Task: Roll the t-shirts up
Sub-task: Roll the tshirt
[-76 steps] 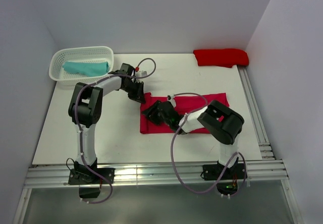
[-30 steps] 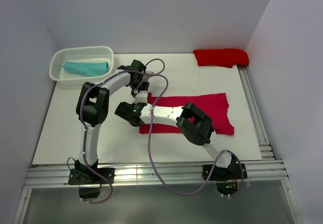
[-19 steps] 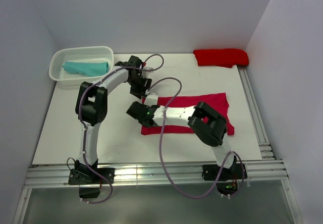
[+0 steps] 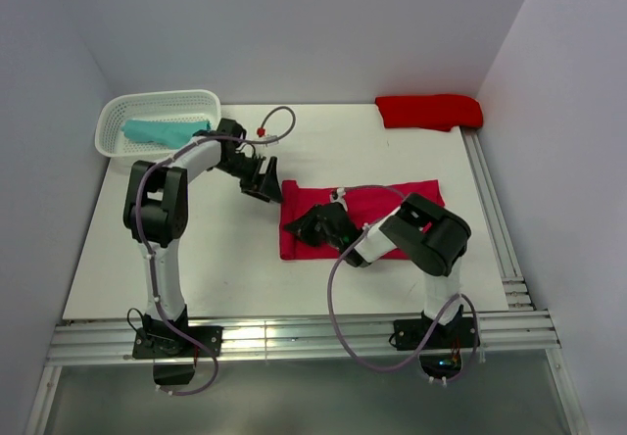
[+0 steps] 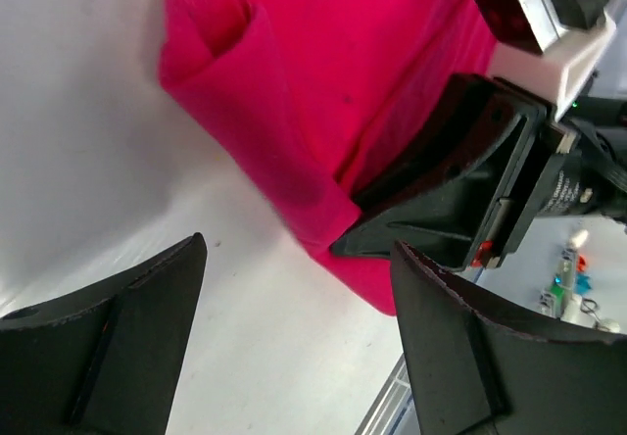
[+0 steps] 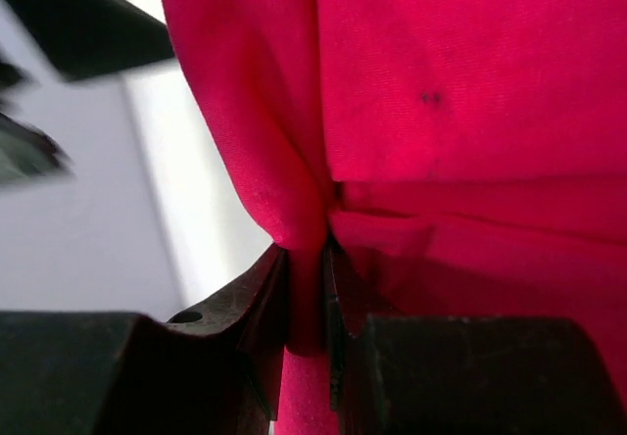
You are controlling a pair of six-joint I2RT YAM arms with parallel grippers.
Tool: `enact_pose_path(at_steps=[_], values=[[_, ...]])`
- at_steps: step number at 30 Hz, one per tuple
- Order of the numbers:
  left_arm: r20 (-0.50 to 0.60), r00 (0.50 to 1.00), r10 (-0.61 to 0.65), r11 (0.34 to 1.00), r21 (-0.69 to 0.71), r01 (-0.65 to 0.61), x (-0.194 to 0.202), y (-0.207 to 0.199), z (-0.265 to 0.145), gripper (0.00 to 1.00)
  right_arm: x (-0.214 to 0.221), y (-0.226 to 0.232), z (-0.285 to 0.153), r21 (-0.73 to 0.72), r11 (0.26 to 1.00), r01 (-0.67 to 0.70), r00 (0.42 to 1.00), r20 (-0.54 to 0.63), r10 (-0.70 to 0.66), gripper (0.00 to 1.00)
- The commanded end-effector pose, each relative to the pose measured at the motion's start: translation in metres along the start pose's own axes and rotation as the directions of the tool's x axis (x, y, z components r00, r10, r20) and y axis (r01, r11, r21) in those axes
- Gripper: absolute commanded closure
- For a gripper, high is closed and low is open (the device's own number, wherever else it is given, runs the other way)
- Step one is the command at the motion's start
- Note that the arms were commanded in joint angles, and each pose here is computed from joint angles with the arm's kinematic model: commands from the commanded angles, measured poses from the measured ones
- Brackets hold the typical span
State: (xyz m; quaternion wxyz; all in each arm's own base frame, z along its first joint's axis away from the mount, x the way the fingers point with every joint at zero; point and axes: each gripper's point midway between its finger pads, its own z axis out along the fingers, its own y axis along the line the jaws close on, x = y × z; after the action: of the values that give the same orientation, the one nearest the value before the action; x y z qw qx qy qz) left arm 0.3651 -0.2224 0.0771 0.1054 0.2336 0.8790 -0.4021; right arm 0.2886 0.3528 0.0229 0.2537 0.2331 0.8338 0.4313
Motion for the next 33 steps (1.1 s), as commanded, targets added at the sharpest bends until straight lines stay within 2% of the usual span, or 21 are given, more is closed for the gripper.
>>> enact_pose_path(at_steps=[1,7,11,13,20,21,23,24,27,28,30,31,32,33], values=[[0.044,0.998,0.038,0.992,0.117,-0.043,0.0,-0.011,0.014,0.19,0.005,0.014,-0.002,-0.139,0.985,-0.098,0.994,-0.055,0.091,0.81],[0.068,0.995,-0.078,0.992,0.106,0.07,0.006,0.009,0.037,0.23,0.013,0.022,-0.001,-0.231,0.956,-0.182,0.981,-0.112,0.159,0.81],[0.083,0.991,-0.105,0.994,0.039,0.102,0.011,0.022,0.041,0.27,0.017,0.031,0.005,-0.257,0.947,-0.194,0.977,-0.142,0.161,0.82],[0.085,0.99,-0.116,0.993,-0.019,0.118,0.014,0.032,0.041,0.32,0.021,0.031,0.009,-0.246,0.951,-0.188,0.976,-0.152,0.154,0.82],[0.089,0.989,-0.116,0.969,-0.21,0.132,0.018,0.056,0.029,0.61,0.029,0.044,0.013,-0.267,0.948,-0.174,0.976,-0.173,0.13,0.82],[0.09,0.99,-0.112,0.964,-0.233,0.131,0.017,0.058,0.027,0.69,0.032,0.043,0.012,-0.265,0.949,-0.172,0.976,-0.179,0.127,0.82],[0.077,0.991,-0.106,0.944,-0.305,0.125,0.019,0.068,0.021,0.76,0.036,0.041,0.013,-0.255,0.952,-0.169,0.975,-0.183,0.124,0.82],[0.068,0.992,-0.102,0.939,-0.324,0.119,0.02,0.069,0.02,0.83,0.039,0.038,0.013,-0.244,0.956,-0.164,0.976,-0.183,0.121,0.81],[0.041,0.996,-0.076,0.913,-0.399,0.086,0.024,0.077,0.018,0.93,0.041,0.023,0.013,-0.163,0.978,-0.13,0.982,-0.158,0.104,0.68],[0.038,0.997,-0.066,0.907,-0.413,0.076,0.024,0.077,0.016,0.93,0.04,0.024,0.011,-0.149,0.983,-0.105,0.987,-0.135,0.085,0.6],[0.021,0.998,-0.053,0.891,-0.45,0.057,0.027,0.08,0.017,0.94,0.038,0.006,0.011,-0.059,0.996,-0.059,0.993,-0.102,0.053,0.52],[0.014,0.999,-0.05,0.887,-0.459,0.051,0.028,0.08,0.016,0.94,0.038,0.015,0.009,-0.056,0.998,-0.043,0.995,-0.091,0.038,0.5],[0.005,0.999,-0.041,0.88,-0.473,0.038,0.029,0.08,0.018,0.94,0.04,-0.001,0.008,0.027,0.999,-0.019,0.996,-0.092,0.021,0.48],[0.003,0.999,-0.036,0.875,-0.483,0.033,0.027,0.081,0.017,0.94,0.041,-0.001,0.006,0.049,0.999,0.002,0.996,-0.093,0.003,0.46]])
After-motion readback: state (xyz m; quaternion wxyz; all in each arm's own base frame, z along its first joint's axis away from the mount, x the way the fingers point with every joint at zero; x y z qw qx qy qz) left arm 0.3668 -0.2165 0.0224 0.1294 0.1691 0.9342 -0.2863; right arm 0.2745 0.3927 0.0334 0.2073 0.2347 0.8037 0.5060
